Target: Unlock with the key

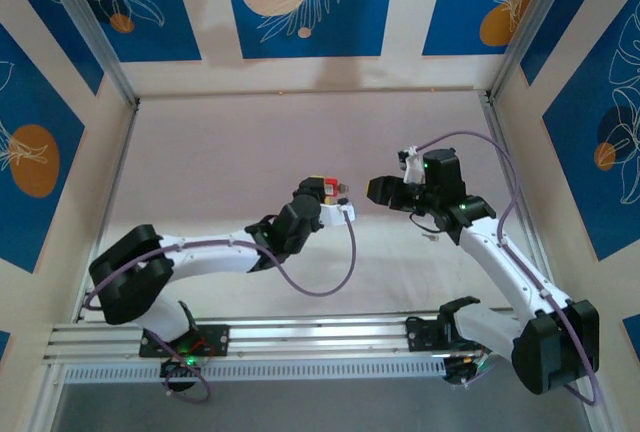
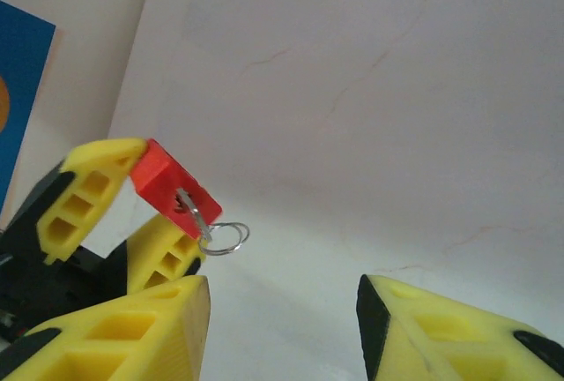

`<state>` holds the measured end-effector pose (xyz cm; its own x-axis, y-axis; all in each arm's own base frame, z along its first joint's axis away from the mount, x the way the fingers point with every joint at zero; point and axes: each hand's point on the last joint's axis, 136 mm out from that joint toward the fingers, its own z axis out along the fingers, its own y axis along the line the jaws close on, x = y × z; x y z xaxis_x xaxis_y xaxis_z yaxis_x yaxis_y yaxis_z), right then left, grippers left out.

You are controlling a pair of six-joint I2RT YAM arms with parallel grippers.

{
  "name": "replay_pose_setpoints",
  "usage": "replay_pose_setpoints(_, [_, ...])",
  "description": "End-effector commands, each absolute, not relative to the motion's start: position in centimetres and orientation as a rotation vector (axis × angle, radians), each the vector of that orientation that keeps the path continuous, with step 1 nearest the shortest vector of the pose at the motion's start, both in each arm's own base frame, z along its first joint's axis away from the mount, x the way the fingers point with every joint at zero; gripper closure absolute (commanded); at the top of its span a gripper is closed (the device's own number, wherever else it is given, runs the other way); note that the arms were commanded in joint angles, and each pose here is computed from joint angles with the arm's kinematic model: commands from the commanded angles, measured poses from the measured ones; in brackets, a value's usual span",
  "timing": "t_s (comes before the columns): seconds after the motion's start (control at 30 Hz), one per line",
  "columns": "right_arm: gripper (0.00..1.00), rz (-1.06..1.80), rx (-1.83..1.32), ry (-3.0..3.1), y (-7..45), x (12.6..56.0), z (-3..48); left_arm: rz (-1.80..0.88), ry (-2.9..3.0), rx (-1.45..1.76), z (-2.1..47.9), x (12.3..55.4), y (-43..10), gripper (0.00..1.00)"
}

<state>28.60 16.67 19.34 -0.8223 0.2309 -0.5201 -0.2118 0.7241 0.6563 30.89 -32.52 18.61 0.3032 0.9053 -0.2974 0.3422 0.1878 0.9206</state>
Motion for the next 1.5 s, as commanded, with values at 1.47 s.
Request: replay_pose_setpoints(1.47, [0.58, 1.307, -0.267, 2.269, 20.1, 25.8, 20.1, 0.812, 0.903, 1.232, 20.8, 28.3, -35.1, 0.96])
